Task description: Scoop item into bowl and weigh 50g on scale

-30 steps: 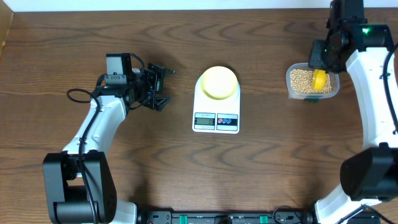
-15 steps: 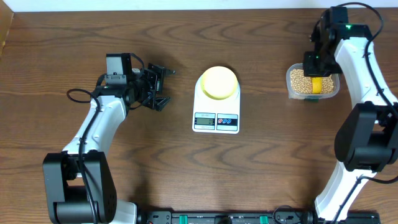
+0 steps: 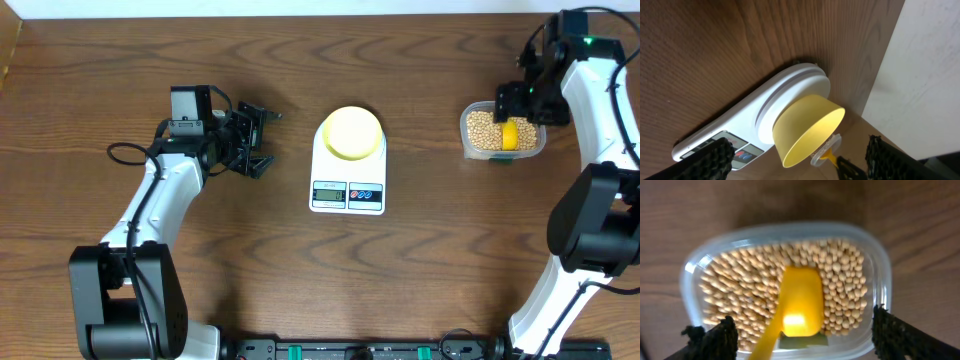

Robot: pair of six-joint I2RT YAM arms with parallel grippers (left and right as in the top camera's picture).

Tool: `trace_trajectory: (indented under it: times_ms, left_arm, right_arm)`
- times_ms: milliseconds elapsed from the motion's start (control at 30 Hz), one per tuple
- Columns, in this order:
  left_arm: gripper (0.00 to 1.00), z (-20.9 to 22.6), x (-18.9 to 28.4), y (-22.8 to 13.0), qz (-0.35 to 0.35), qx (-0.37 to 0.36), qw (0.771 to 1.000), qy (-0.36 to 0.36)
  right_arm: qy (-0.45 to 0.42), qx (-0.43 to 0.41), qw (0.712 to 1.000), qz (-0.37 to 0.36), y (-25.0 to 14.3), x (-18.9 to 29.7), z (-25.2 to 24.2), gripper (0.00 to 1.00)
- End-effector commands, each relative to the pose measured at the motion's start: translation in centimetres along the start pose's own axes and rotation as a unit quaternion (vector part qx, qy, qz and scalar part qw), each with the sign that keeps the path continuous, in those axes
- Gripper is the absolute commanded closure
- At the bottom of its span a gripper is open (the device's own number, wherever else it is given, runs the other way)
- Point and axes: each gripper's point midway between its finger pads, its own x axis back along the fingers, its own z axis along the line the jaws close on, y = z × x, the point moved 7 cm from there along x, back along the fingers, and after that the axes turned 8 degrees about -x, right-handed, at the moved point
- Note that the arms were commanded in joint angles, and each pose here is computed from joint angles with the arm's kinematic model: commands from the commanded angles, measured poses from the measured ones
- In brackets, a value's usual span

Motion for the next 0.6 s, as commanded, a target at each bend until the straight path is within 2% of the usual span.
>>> trace_trajectory:
  times_ms: [0, 33, 200, 567]
  left_arm:
    - [0.14, 0.1, 0.1, 0.3, -0.007, 0.0, 1.0, 0.003]
    - [0.14, 0.1, 0.1, 0.3, -0.007, 0.0, 1.0, 0.003]
    - [0.14, 0.1, 0.1, 0.3, -0.007, 0.0, 1.0, 0.003]
    - [0.13, 0.1, 0.1, 0.3, -0.007, 0.0, 1.0, 0.003]
  right_arm:
    - [0.037, 0.005, 0.998, -0.049, 2.2, 2.8, 1.0, 0.06]
    - [0.04, 0.006, 0.997, -0.066, 2.8, 3.6, 1.1, 0.01]
    - [0.042, 0.009, 0.99, -0.132, 5.1, 5.1, 1.2, 0.01]
    - [0.042, 0.01, 0.99, -0.131, 5.1, 5.0, 1.3, 0.01]
